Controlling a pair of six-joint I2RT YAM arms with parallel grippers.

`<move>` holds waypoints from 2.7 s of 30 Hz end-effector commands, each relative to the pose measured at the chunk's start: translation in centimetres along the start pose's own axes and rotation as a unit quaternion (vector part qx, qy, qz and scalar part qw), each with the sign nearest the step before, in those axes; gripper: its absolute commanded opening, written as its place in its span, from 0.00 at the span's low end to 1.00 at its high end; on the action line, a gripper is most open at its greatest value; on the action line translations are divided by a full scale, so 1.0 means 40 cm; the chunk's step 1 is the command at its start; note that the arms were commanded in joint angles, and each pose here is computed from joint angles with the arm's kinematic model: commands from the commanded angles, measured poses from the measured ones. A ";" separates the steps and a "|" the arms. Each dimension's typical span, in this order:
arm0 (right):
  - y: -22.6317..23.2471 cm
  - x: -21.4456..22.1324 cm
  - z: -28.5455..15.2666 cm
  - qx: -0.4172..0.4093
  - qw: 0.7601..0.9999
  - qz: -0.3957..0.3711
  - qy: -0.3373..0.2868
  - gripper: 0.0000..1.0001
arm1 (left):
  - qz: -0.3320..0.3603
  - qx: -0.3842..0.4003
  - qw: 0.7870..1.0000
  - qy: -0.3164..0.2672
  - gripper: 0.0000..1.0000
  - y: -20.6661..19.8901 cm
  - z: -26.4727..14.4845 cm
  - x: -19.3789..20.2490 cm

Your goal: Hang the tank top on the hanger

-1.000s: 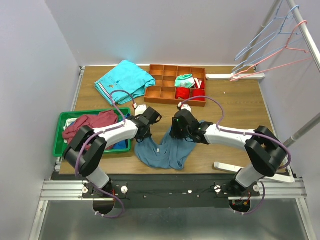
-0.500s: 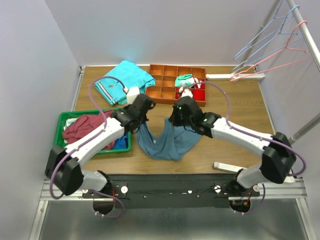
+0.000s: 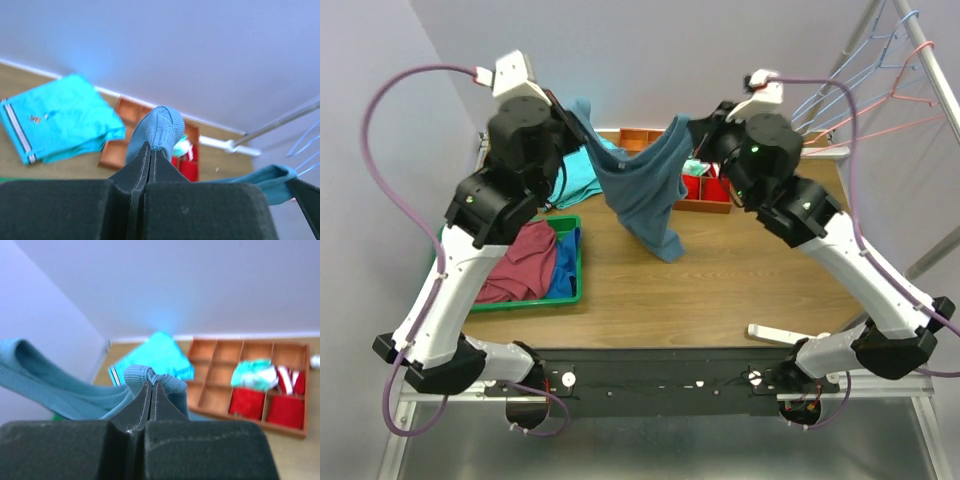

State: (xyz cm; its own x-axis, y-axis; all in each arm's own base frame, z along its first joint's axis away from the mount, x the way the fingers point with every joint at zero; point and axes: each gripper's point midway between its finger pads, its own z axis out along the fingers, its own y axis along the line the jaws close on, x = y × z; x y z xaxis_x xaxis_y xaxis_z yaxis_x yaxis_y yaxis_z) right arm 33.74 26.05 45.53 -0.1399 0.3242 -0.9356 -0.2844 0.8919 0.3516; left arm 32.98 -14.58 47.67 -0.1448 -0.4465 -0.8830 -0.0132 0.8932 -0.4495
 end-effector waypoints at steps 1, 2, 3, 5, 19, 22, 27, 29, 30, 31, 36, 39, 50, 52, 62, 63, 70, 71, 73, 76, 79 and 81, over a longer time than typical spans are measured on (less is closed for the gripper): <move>-0.027 -0.144 -0.033 0.046 0.997 -0.025 -0.057 0.01 | 0.024 0.009 0.999 -0.026 0.00 -0.030 -0.021 -0.096; -0.028 -0.159 -0.044 0.044 0.997 -0.021 -0.061 0.01 | 0.025 0.013 0.999 -0.022 0.00 -0.034 -0.018 -0.091; -0.026 -0.158 -0.048 0.041 0.997 -0.022 -0.059 0.01 | 0.028 0.014 0.999 -0.018 0.00 -0.033 -0.017 -0.084; -0.039 -0.141 -0.057 0.046 0.997 -0.024 -0.050 0.01 | 0.041 0.004 0.999 -0.001 0.00 -0.017 -0.001 -0.039; -0.235 0.514 -0.197 0.069 0.975 0.066 0.201 0.24 | 0.055 0.040 0.970 0.232 0.15 0.132 0.033 0.569; -0.261 0.624 -0.221 0.072 0.964 0.077 0.243 0.58 | 0.058 0.060 0.961 0.265 0.45 0.141 0.019 0.638; -0.302 0.697 -0.270 0.094 0.950 0.069 0.290 0.88 | 0.084 0.096 0.957 0.259 0.70 0.106 0.005 0.604; -0.318 0.723 -0.286 0.102 0.945 0.070 0.301 0.94 | 0.092 0.110 0.955 0.258 0.72 0.076 -0.005 0.586; -0.339 0.758 -0.301 0.117 0.940 0.077 0.312 0.94 | 0.102 0.115 0.954 0.256 0.73 0.064 -0.008 0.584; -0.350 0.771 -0.309 0.124 0.938 0.080 0.315 0.96 | 0.115 0.134 0.950 0.258 0.73 0.032 -0.029 0.592; -0.383 0.840 -0.325 0.132 0.934 0.088 0.319 0.95 | 0.144 0.185 0.945 0.227 0.73 -0.097 -0.057 0.538; -0.405 0.862 -0.336 0.140 0.935 0.096 0.313 0.93 | 0.180 0.208 0.943 0.188 0.73 -0.198 -0.066 0.474; -0.437 0.826 -0.328 0.153 0.949 0.114 0.250 0.92 | 0.231 0.461 0.854 0.067 0.61 -0.622 -0.049 0.376; -0.444 0.816 -0.326 0.160 0.951 0.113 0.240 0.92 | 0.260 0.471 0.840 0.073 0.59 -0.655 0.000 0.447; -0.470 0.782 -0.339 0.179 0.953 0.116 0.213 0.92 | 0.254 0.553 0.791 0.060 0.51 -0.793 0.059 0.544; -0.471 0.781 -0.339 0.179 0.954 0.116 0.211 0.92 | 0.254 0.550 0.793 0.060 0.51 -0.794 0.072 0.556; -0.489 0.786 -0.348 0.189 0.953 0.104 0.212 0.92 | 0.248 0.557 0.790 0.059 0.45 -0.809 0.098 0.584; -0.489 0.787 -0.348 0.189 0.953 0.104 0.212 0.92 | 0.248 0.558 0.790 0.058 0.45 -0.811 0.100 0.586; -0.491 0.789 -0.348 0.190 0.953 0.103 0.211 0.92 | 0.248 0.554 0.793 0.057 0.44 -0.811 0.109 0.595; -0.483 0.785 -0.344 0.184 0.954 0.103 0.212 0.92 | 0.248 0.549 0.797 0.052 0.42 -0.814 0.124 0.604; -0.482 0.780 -0.341 0.184 0.955 0.099 0.211 0.92 | 0.245 0.547 0.799 0.042 0.42 -0.822 0.133 0.602; -0.483 0.778 -0.341 0.186 0.955 0.095 0.211 0.92 | 0.243 0.546 0.801 0.035 0.40 -0.827 0.136 0.592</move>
State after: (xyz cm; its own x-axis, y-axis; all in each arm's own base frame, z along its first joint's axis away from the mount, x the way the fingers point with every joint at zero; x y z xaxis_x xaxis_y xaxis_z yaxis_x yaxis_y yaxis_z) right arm 21.79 15.42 10.06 -0.5666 0.4213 -0.7082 0.1105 0.8905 0.4414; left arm 35.10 -53.60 40.07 0.0259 0.0310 -0.9992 0.9257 0.3766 0.0357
